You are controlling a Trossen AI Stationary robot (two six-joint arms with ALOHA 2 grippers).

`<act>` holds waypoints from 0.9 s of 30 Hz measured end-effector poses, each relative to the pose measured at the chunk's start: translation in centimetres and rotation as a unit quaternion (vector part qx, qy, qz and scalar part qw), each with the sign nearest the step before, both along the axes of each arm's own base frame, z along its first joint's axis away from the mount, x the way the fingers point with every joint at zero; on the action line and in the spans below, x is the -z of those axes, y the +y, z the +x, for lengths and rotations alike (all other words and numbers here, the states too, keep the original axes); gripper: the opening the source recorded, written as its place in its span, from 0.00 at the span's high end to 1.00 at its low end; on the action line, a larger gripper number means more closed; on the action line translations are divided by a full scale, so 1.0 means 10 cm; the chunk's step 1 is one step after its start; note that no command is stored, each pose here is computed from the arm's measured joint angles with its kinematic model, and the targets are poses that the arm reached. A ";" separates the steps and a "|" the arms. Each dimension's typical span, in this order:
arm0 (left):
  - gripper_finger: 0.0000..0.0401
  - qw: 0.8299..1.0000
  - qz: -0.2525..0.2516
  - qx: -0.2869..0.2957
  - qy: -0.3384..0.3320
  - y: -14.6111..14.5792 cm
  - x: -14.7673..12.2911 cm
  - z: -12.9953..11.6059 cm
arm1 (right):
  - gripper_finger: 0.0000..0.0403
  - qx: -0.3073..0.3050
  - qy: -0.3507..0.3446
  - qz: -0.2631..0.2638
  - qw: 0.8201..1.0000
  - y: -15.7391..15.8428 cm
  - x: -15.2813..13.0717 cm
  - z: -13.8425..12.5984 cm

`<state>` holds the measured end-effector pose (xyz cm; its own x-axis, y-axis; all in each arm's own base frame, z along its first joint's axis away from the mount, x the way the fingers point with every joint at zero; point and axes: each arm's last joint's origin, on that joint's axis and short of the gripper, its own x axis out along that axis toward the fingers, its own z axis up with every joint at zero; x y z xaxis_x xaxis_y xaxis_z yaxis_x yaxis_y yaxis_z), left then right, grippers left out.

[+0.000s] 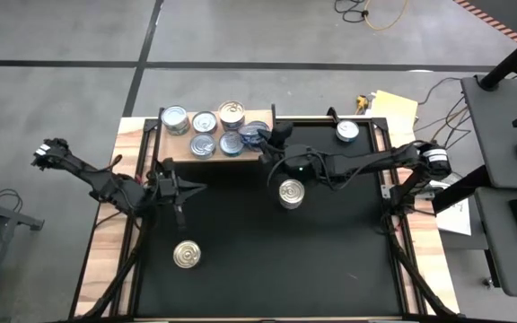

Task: Stack canned seafood by type on shelf
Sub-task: Stack the blue tuna can on top of the blue tuna can on the shelf

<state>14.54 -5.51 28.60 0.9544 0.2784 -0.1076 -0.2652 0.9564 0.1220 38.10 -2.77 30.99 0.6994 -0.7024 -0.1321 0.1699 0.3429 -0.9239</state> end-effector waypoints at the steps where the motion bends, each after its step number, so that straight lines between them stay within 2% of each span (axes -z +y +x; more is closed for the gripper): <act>1: 1.00 1.000 0.001 -0.003 0.001 0.00 0.00 -0.01 | 0.67 0.002 0.001 0.000 1.000 0.00 0.01 0.00; 11: 1.00 0.999 0.020 -0.028 0.012 0.03 0.01 -0.02 | 0.67 0.034 -0.003 0.006 0.999 -0.15 0.05 0.00; 23: 1.00 0.999 0.024 -0.029 0.019 0.02 0.03 -0.01 | 0.67 0.047 0.025 0.003 0.999 -0.27 0.20 0.05; 27: 1.00 0.999 0.026 -0.029 0.021 0.02 0.04 -0.01 | 0.61 0.048 0.024 0.004 0.999 -0.27 0.20 0.05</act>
